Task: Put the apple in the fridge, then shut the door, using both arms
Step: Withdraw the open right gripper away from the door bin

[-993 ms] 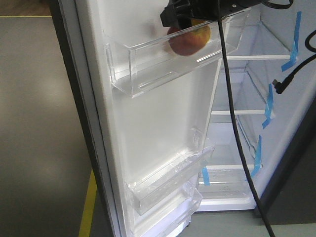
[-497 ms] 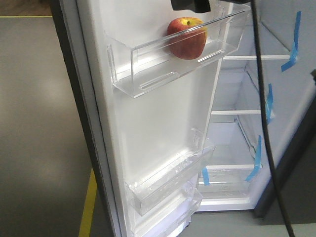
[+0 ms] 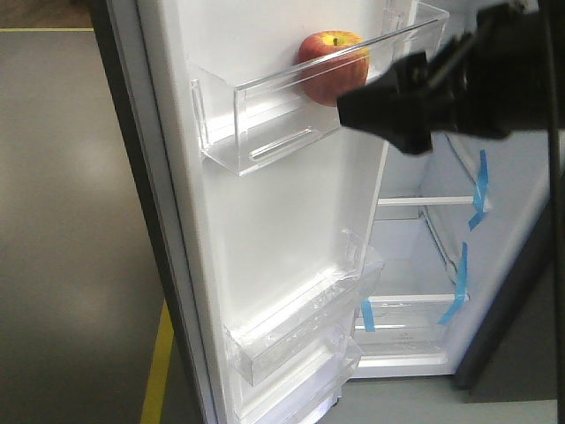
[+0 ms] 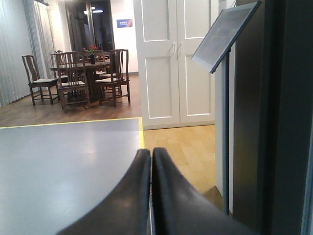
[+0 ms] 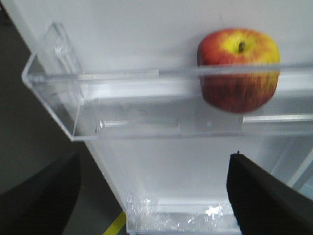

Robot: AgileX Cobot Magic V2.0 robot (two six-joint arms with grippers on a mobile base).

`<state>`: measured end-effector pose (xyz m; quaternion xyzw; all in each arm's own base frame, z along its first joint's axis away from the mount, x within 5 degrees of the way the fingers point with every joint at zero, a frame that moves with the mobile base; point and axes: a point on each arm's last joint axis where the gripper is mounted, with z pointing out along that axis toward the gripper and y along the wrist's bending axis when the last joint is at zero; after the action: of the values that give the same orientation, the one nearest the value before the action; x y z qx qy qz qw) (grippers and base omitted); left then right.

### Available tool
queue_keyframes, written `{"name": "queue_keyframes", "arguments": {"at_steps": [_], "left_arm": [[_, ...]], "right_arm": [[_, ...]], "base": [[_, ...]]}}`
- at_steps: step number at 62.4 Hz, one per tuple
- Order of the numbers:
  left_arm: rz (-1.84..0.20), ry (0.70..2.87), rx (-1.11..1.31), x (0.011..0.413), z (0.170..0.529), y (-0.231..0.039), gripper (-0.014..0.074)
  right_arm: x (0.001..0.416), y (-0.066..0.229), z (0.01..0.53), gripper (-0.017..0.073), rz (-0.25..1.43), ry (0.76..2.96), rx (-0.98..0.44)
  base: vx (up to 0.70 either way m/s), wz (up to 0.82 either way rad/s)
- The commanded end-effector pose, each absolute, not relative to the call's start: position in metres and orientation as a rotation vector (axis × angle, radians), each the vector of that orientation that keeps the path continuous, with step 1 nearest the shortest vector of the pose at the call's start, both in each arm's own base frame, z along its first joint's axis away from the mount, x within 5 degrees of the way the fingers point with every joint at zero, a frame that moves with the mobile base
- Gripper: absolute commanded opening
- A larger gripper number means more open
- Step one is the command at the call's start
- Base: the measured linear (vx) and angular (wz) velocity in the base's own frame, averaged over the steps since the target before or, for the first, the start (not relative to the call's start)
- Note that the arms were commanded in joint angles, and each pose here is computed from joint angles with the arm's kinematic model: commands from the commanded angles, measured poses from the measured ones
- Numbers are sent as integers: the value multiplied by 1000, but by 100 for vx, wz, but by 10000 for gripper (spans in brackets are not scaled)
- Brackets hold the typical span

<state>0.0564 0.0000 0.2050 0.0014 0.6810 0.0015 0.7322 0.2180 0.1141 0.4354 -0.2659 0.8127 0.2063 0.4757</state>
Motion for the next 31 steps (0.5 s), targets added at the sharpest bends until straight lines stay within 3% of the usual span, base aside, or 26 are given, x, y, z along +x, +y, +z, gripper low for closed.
{"name": "queue_keyframes", "arguments": {"at_steps": [1, 31], "left_arm": [[-4, 1428, -10, 56, 206, 0, -6], [-4, 1428, -10, 56, 206, 0, -6]], "right_arm": [[196, 104, 431, 582, 517, 1926, -599], [104, 76, 343, 582, 627, 2022, -590]], "base": [[0, 0], [0, 0]]}}
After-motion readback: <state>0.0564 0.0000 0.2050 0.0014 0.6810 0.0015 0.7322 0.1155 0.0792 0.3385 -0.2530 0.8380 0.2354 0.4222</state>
